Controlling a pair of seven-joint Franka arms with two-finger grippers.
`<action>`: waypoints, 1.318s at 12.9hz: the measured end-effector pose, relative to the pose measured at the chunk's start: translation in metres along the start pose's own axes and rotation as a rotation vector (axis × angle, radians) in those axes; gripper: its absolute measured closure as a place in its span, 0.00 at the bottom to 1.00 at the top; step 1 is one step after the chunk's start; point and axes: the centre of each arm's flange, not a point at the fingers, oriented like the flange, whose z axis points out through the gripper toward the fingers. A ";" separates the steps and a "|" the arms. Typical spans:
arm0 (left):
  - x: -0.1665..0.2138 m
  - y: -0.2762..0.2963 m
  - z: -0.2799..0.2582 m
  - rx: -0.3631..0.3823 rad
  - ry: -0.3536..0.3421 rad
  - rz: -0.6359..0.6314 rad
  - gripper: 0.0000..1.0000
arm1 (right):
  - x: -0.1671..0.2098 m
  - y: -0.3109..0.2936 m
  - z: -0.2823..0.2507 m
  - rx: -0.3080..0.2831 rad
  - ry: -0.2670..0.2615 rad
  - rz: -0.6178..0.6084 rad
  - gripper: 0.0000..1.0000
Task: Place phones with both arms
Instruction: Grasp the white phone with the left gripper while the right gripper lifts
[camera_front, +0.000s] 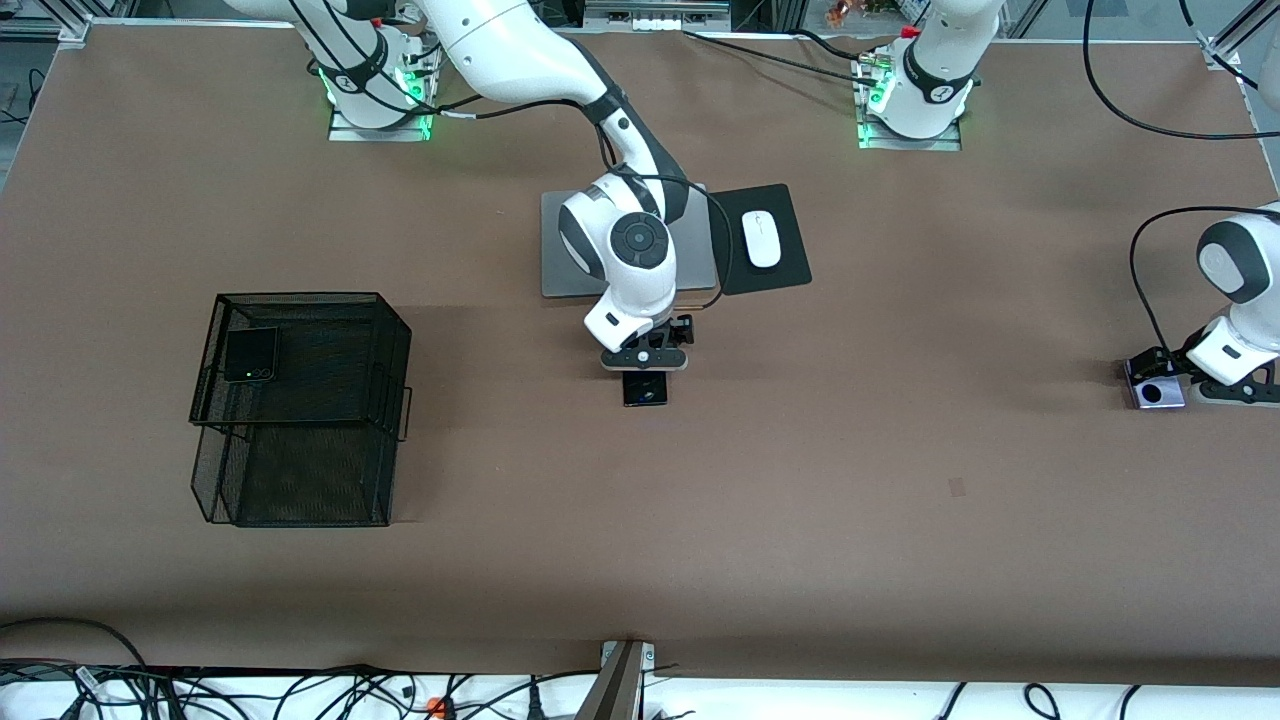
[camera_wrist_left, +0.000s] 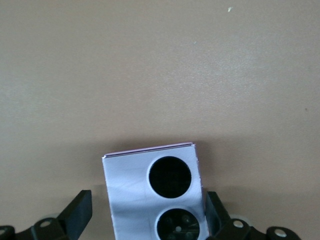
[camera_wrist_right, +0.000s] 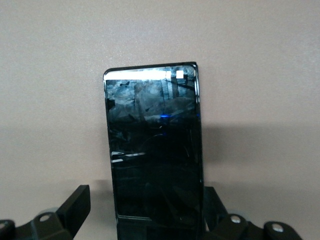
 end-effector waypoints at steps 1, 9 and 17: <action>0.000 0.001 0.000 -0.001 0.000 0.000 0.00 | 0.000 0.000 0.001 -0.001 0.001 -0.003 0.00; -0.004 0.001 0.009 -0.024 -0.005 -0.027 0.14 | 0.000 0.002 0.004 -0.001 0.003 -0.003 0.03; 0.025 0.013 -0.031 -0.027 -0.016 0.012 0.16 | 0.004 0.005 0.006 0.011 0.002 0.016 0.01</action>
